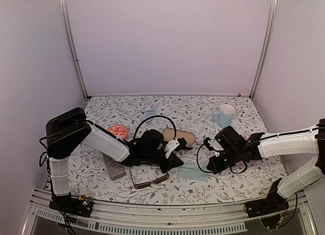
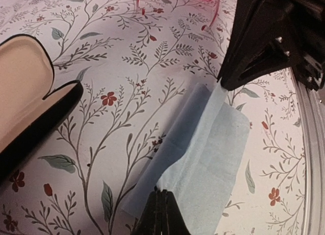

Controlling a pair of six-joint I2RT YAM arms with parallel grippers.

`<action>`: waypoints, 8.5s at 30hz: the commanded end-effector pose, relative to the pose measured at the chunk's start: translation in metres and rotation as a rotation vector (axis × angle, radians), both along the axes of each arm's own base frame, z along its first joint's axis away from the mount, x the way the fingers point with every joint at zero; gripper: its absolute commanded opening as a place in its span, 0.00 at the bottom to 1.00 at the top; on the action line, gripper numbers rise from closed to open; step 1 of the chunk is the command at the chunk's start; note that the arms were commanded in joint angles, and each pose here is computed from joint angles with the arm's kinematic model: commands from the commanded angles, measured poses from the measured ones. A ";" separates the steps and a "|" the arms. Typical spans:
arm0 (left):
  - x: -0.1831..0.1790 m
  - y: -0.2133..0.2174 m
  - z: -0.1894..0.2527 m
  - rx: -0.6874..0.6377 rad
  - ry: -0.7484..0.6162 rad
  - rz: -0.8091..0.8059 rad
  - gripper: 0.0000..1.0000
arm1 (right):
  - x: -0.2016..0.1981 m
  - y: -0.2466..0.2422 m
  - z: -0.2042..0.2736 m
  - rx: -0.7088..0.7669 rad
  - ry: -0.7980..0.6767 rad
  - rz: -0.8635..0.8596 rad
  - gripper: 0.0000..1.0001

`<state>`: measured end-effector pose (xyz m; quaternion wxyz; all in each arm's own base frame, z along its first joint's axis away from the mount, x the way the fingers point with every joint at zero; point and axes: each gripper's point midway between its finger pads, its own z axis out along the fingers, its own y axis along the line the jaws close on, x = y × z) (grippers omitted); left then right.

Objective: Organize the sunglasses
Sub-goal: Fold the glasses cleaning cloth at the center of the board, then pick up the folded cleaning cloth from the center of the board, then place the folded cleaning cloth in the sunglasses case.

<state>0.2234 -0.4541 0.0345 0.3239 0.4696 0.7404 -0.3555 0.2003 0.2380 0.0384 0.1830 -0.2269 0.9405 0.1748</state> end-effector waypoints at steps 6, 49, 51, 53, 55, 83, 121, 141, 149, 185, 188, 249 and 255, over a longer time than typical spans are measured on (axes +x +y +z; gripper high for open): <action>-0.018 -0.001 0.001 0.014 -0.012 -0.034 0.00 | -0.003 0.000 0.000 0.012 0.002 -0.014 0.00; 0.008 -0.007 0.030 0.039 0.012 0.060 0.35 | 0.007 -0.005 0.016 0.092 0.013 -0.131 0.33; 0.012 -0.005 0.011 0.079 0.052 0.063 0.38 | 0.012 -0.007 0.014 0.109 0.022 -0.137 0.34; 0.015 -0.003 0.007 0.090 0.073 0.063 0.41 | 0.018 -0.009 0.010 0.117 0.034 -0.142 0.35; 0.016 -0.001 0.004 0.096 0.098 0.057 0.44 | 0.019 -0.009 0.007 0.125 0.044 -0.133 0.36; 0.012 0.008 -0.028 0.149 0.251 0.034 0.37 | 0.014 -0.009 -0.027 0.210 0.154 -0.126 0.31; 0.017 0.001 -0.012 0.069 0.289 0.015 0.00 | 0.022 0.001 -0.016 0.249 0.126 -0.095 0.03; 0.073 0.043 0.030 0.090 0.181 0.108 0.00 | 0.083 0.047 0.050 0.346 -0.074 0.006 0.00; 0.110 0.062 0.067 0.060 0.115 0.165 0.00 | 0.111 0.064 0.057 0.353 -0.113 0.000 0.00; 0.156 0.067 0.032 0.112 0.184 0.203 0.00 | 0.158 0.078 0.019 0.237 -0.077 -0.059 0.00; 0.158 0.067 0.038 0.103 0.172 0.211 0.00 | 0.159 0.077 0.027 0.244 -0.095 -0.056 0.00; 0.127 0.060 0.064 0.059 0.115 0.260 0.00 | 0.133 0.073 0.052 0.232 -0.159 -0.052 0.00; 0.132 0.063 0.047 0.082 0.144 0.270 0.00 | 0.138 0.072 0.046 0.224 -0.153 -0.057 0.00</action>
